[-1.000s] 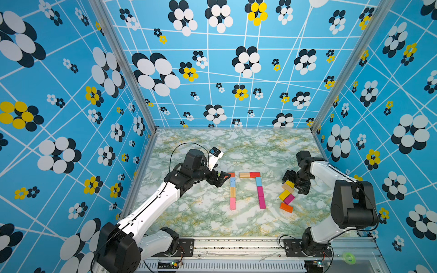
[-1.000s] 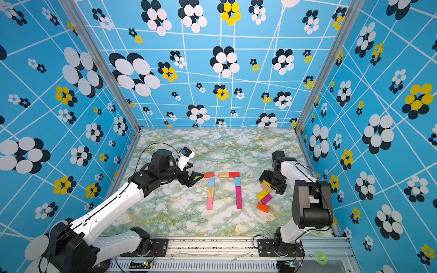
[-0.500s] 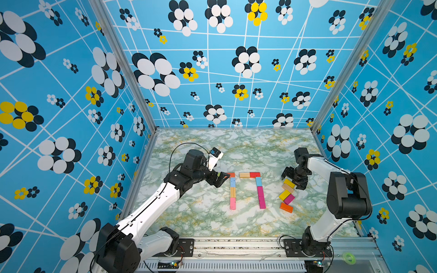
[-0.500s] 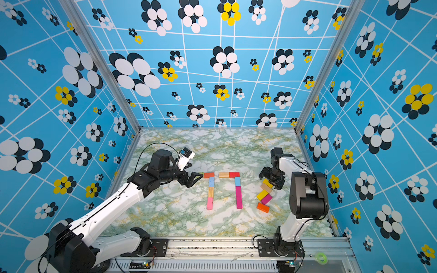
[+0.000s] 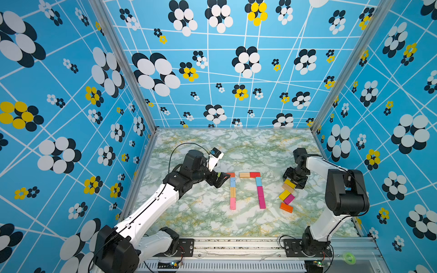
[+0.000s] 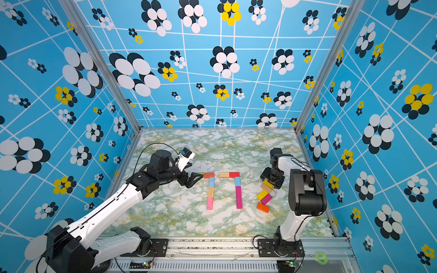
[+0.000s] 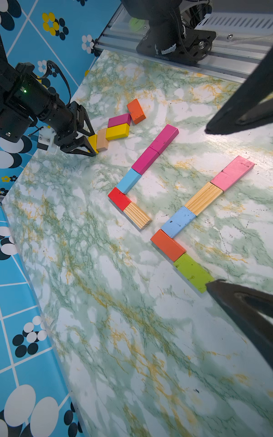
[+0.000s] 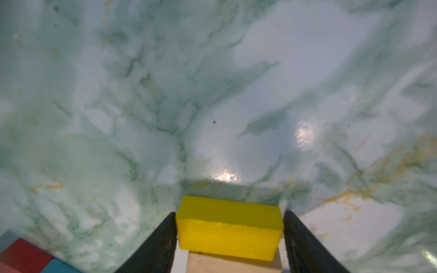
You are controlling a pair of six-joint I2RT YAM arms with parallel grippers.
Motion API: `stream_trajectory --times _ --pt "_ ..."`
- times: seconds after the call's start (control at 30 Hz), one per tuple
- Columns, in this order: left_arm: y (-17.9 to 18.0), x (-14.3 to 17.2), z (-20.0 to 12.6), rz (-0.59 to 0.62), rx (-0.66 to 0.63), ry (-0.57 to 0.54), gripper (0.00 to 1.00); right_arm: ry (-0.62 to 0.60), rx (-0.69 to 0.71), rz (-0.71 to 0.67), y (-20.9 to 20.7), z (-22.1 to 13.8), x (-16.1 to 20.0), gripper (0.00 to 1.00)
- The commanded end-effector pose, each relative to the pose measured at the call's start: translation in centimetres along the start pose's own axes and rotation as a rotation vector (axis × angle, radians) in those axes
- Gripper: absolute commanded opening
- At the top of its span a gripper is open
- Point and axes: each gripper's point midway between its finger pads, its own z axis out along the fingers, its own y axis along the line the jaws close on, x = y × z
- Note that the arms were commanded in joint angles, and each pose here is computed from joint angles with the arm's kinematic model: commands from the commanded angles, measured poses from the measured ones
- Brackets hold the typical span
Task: Assemble the number 7 with building blocks
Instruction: Pick up the building block from the center of the board.
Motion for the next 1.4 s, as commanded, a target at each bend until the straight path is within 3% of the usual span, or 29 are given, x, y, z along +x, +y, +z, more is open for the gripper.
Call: stream_trajectory --times 0.0,0.27,0.37,0.5,0.67,0.8,1.37 --pt "-0.3 -0.1 -0.3 0.031 -0.001 -0.008 0.99 0.007 0.025 -0.022 -0.3 0.9 -0.3 0.66" --pt "-0.3 -0.1 -0.3 0.032 -0.001 -0.009 0.99 -0.043 -0.013 -0.119 1.1 -2.5 -1.9 0.59" --pt "-0.4 -0.2 -0.3 0.035 0.006 -0.012 0.99 -0.037 -0.067 -0.245 3.9 -4.0 -2.1 0.58" --pt "-0.4 -0.1 -0.2 0.044 0.008 -0.015 0.99 -0.039 -0.038 -0.495 8.1 -5.0 -1.1 0.58" --pt "-0.3 0.2 -0.2 0.046 0.003 -0.011 0.99 -0.016 -0.061 -0.622 11.5 -4.2 -0.1 0.58" --pt "-0.2 0.3 -0.1 0.050 -0.001 -0.009 0.99 0.008 -0.001 -0.736 12.3 -3.0 0.5 0.58" --pt "0.1 0.5 0.2 0.044 0.000 -0.005 0.99 0.045 0.083 -0.760 11.4 0.0 0.3 0.58"
